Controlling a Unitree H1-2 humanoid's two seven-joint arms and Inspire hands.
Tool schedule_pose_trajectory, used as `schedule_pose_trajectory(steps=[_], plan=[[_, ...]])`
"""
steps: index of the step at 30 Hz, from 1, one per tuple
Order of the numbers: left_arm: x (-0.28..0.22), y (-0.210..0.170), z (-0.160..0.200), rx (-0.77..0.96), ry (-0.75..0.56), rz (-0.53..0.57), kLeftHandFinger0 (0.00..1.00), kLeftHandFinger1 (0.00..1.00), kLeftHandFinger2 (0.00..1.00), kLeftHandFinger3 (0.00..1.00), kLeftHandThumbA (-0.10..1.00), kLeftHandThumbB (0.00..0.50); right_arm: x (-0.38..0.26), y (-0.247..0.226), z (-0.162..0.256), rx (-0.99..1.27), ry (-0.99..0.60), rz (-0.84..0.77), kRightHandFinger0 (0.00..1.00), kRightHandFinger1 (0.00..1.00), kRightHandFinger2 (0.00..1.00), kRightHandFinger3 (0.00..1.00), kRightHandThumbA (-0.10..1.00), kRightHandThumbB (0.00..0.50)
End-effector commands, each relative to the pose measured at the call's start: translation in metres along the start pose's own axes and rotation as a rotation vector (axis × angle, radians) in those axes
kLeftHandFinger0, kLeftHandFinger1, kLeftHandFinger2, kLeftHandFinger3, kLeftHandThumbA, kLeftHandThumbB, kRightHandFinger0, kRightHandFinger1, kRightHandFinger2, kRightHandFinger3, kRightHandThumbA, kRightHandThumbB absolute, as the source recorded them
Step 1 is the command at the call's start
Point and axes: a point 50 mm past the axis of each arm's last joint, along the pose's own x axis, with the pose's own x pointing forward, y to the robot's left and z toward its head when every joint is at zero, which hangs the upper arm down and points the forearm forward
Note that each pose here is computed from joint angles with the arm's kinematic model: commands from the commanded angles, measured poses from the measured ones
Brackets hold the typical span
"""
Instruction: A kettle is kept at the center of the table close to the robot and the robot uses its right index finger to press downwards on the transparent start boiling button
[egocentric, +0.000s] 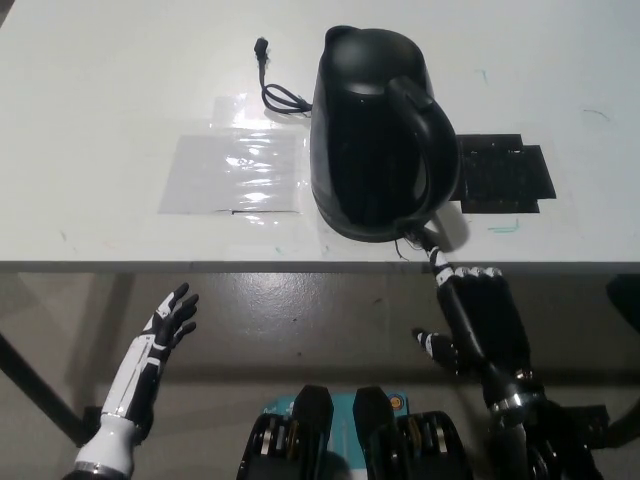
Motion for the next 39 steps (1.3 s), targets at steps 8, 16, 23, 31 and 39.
schedule_pose_trajectory(steps=[8, 16, 23, 31, 39], plan=[[0.009, 0.008, 0.022, 0.012, -0.137, -0.026, 1.0, 1.0, 1.0, 1.0, 1.0, 0.297, 0.022, -0.012, -0.002, -0.112, 0.023, -0.061, 0.0, 0.0, 0.0, 1.0, 1.0, 0.259], [0.009, 0.008, 0.023, 0.01, -0.141, -0.031, 1.0, 1.0, 1.0, 1.0, 1.0, 0.299, 0.025, -0.007, -0.006, -0.111, 0.039, -0.031, 0.0, 0.0, 0.0, 1.0, 1.0, 0.265], [0.01, 0.008, 0.024, 0.009, -0.14, -0.028, 1.0, 1.0, 1.0, 1.0, 1.0, 0.3, 0.026, -0.003, -0.005, -0.12, 0.034, -0.011, 0.0, 0.0, 0.0, 1.0, 1.0, 0.26], [0.011, 0.008, 0.024, 0.018, -0.141, -0.031, 1.0, 1.0, 1.0, 1.0, 1.0, 0.308, 0.026, 0.002, -0.004, -0.13, 0.031, 0.021, 0.0, 0.0, 0.02, 1.0, 1.0, 0.26], [0.013, 0.008, 0.026, 0.022, -0.144, -0.036, 1.0, 1.0, 1.0, 1.0, 1.0, 0.318, 0.03, 0.005, -0.006, -0.132, 0.038, 0.038, 0.0, 0.0, 0.02, 1.0, 1.0, 0.257]])
